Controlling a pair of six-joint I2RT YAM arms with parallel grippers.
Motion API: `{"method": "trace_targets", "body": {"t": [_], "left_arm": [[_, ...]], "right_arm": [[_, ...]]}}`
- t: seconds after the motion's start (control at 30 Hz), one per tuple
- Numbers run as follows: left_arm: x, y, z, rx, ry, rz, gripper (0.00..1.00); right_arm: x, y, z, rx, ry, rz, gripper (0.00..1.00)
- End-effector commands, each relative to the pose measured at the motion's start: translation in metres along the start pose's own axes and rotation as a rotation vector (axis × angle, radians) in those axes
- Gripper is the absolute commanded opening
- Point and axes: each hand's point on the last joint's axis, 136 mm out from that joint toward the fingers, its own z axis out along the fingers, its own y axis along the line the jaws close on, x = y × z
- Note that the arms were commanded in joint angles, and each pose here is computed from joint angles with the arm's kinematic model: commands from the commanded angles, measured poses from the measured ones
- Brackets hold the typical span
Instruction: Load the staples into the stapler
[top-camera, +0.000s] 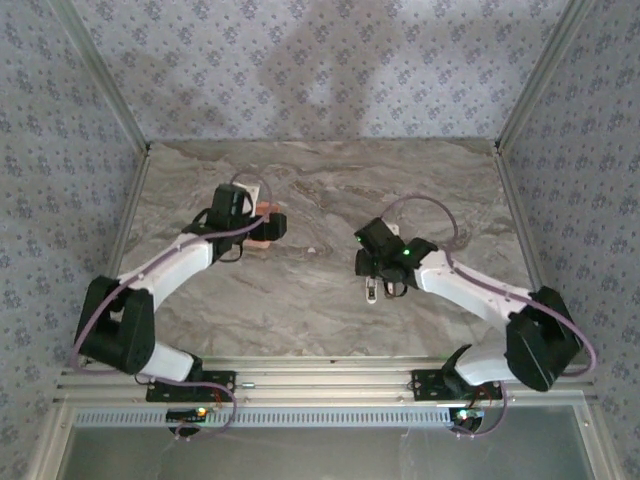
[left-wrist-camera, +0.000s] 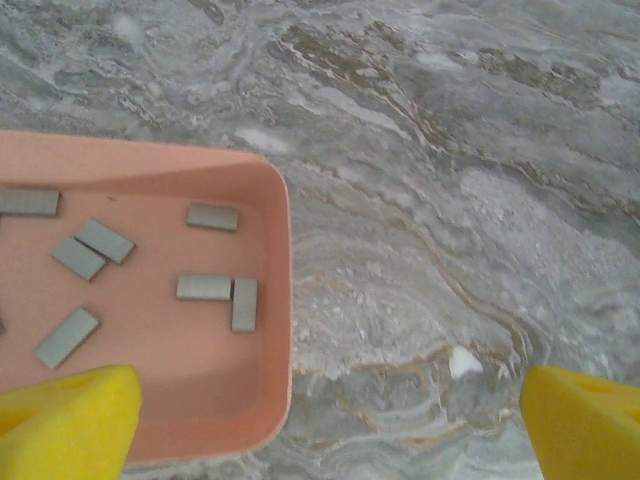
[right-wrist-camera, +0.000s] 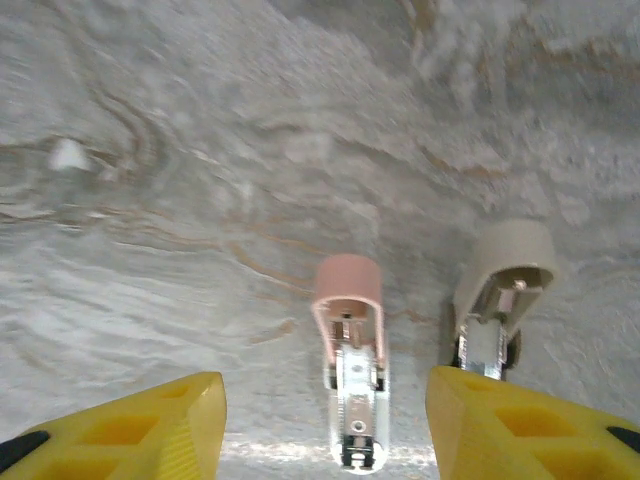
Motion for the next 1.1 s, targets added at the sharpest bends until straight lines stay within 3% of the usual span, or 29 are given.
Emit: {"method": "trace_targets", "body": {"t": [0.0,0.27,0.5,0.73,1.07], "left_arm": [[0.01,0.007,0.012,-0.025,0.152,-0.022,0.94],[0.019,0.01,0.064,-0.048,0.378,-0.01,0.89],[0.038,-0.005,0.083,-0.009,0.457,-0.013,0.85],[0.053,-0.037,0.091,0.048,0.496,0.009,0.82],[0.05,-0.112,0.094,0.181,0.447,0.0,0.81]], "right_arm": [[-0.014,0.017,-0.008,-0.09,-0.028,-0.071,0.56],[-0.018,0.026,0.0,-0.171,-0.016,-0.11,0.56],[-0.019,0.021,0.004,-0.212,-0.022,-0.088,0.56],[-0.016,0.012,0.009,-0.211,-0.021,-0.079,0.55],[-0.012,0.002,0.007,-0.195,-0.025,-0.055,0.55]]}}
